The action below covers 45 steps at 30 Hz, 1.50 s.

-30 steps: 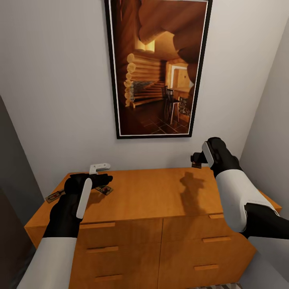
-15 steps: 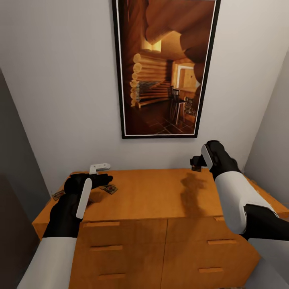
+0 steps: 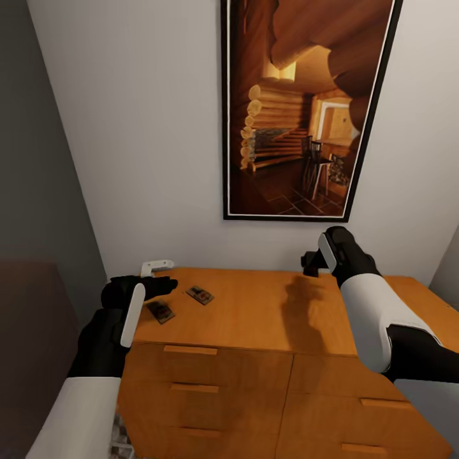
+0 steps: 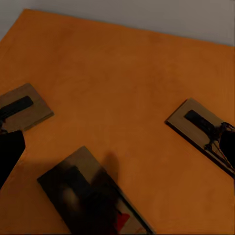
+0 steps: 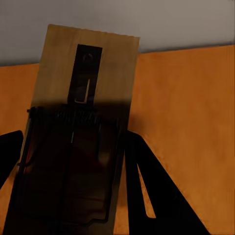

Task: Take the four mousetraps from the cabinet in the bathroom and place them on the bathroom floor. Make sure all four end up on the same floor surface, and ensure that at least two of them are either under or directly next to the same bathroom sink.

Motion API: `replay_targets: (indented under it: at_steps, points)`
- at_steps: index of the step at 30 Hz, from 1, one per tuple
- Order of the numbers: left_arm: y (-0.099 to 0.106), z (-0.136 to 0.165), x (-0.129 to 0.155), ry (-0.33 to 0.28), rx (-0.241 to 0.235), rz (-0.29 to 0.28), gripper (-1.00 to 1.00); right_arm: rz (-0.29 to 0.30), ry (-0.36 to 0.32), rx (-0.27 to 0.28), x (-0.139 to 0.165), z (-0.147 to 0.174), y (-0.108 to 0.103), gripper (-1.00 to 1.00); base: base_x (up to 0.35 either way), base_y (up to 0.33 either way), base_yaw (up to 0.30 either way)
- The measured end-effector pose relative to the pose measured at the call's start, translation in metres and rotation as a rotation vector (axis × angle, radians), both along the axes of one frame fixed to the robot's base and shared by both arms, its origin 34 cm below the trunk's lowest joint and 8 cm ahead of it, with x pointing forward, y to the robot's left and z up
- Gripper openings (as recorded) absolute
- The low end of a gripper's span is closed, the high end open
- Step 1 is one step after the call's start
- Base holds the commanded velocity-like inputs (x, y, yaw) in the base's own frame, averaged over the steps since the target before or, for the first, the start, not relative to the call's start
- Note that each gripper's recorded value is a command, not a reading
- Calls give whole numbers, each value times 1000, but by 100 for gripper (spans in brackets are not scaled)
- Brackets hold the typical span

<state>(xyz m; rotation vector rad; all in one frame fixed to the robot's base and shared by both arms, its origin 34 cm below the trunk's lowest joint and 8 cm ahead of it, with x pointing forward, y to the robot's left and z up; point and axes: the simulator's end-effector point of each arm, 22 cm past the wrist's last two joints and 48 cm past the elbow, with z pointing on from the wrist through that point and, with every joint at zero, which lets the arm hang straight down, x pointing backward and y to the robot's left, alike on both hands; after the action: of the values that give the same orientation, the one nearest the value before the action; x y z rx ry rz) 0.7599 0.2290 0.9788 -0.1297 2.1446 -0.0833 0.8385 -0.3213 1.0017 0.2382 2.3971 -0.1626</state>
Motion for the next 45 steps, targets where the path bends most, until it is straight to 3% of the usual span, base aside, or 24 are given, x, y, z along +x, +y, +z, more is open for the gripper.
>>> replay_targets:
  at_steps: [14,26,35,39,45]
  points:
    - [-2,-1,0,2,-3,-3,100,1,22,-3,-3,-9,0,-100,0,0,245]
    - [-2,-2,0,4,-2,-2,100,0,22,-3,-3,-9,-1,-100,0,0,24]
    - [-5,-19,-1,47,1,-3,100,0,22,-3,-3,-9,-1,-100,0,0,0]
    - [0,-24,-3,66,24,41,100,0,22,-4,-3,-9,-1,-100,0,0,0]
    - [7,-27,-10,94,82,152,100,0,22,-3,-3,-9,-1,-100,0,0,0]
